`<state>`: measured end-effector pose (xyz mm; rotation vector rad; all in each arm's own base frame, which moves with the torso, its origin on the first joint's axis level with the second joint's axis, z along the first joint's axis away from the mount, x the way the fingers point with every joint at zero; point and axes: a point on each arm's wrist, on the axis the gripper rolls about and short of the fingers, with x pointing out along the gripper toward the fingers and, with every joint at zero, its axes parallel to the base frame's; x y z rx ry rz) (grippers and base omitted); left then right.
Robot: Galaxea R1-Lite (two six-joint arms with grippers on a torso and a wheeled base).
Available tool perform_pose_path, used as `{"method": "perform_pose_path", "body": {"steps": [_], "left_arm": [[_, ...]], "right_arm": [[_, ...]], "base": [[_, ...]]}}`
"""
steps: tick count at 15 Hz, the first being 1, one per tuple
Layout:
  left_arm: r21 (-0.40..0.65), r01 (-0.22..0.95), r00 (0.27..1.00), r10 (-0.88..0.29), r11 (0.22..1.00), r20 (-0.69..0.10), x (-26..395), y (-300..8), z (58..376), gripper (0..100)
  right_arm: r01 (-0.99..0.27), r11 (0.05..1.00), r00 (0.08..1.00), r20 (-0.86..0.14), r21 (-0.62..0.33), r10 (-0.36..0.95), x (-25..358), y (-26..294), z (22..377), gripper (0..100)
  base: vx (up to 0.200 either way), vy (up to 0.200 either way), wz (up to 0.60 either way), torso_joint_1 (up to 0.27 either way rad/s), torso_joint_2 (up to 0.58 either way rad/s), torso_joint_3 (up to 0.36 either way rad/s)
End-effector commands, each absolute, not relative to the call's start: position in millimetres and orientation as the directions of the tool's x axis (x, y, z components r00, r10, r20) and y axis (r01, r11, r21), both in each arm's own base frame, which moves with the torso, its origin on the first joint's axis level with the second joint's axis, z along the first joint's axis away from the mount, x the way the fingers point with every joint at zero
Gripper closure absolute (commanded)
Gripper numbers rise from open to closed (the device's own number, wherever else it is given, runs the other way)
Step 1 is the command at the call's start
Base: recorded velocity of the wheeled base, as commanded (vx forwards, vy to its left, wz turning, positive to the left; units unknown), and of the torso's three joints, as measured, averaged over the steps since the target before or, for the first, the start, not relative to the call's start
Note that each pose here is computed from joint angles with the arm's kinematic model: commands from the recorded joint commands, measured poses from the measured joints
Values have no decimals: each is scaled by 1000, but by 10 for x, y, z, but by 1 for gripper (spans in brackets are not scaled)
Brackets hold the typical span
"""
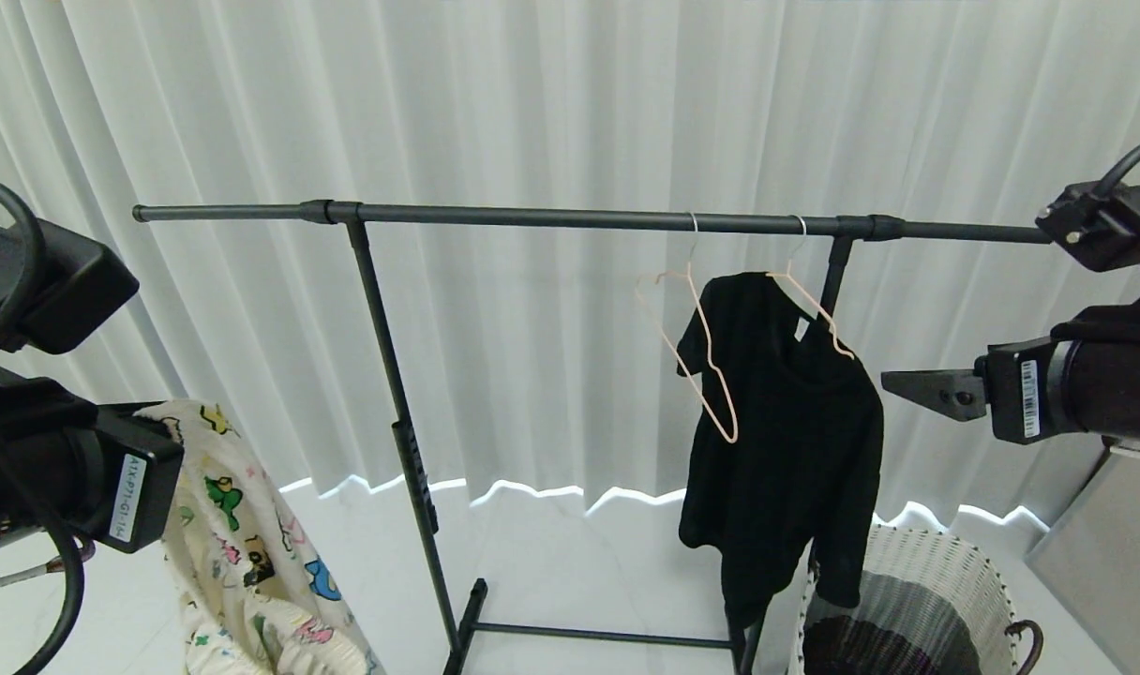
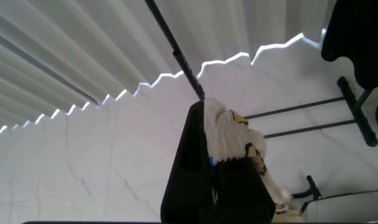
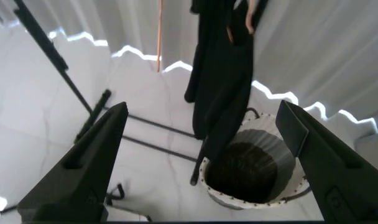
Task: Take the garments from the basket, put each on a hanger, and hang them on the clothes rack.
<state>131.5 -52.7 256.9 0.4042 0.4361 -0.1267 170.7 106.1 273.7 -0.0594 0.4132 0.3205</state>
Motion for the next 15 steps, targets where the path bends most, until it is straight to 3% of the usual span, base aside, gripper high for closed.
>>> {"method": "perform_pose_path", "body": {"steps": [1, 7, 11, 15], "left_arm": [[356, 213, 899, -40, 910, -436, 1316, -548, 2567, 100], [352, 211, 899, -40, 912, -435, 1315, -550, 2567, 100], [352, 211, 898, -38, 912, -439, 1315, -548, 2554, 100], [349, 206, 903, -39, 914, -429, 1316, -545, 2574, 100]], "right_arm": [[-322, 947, 861, -415, 5, 295, 1725, 1073, 2710, 0], [-374, 927, 827, -446, 20, 344, 1785, 1139, 2641, 0], [-382, 924, 825, -443, 21, 351, 2028, 1314, 2476, 0], [-403, 915, 802, -477, 11, 359, 2318, 1605, 2179, 0]], "base": [[200, 0, 0, 17, 7, -7], [200, 0, 0, 3, 2, 5], [200, 0, 0, 5, 4, 2], [0, 0, 0, 0, 0, 0]]}}
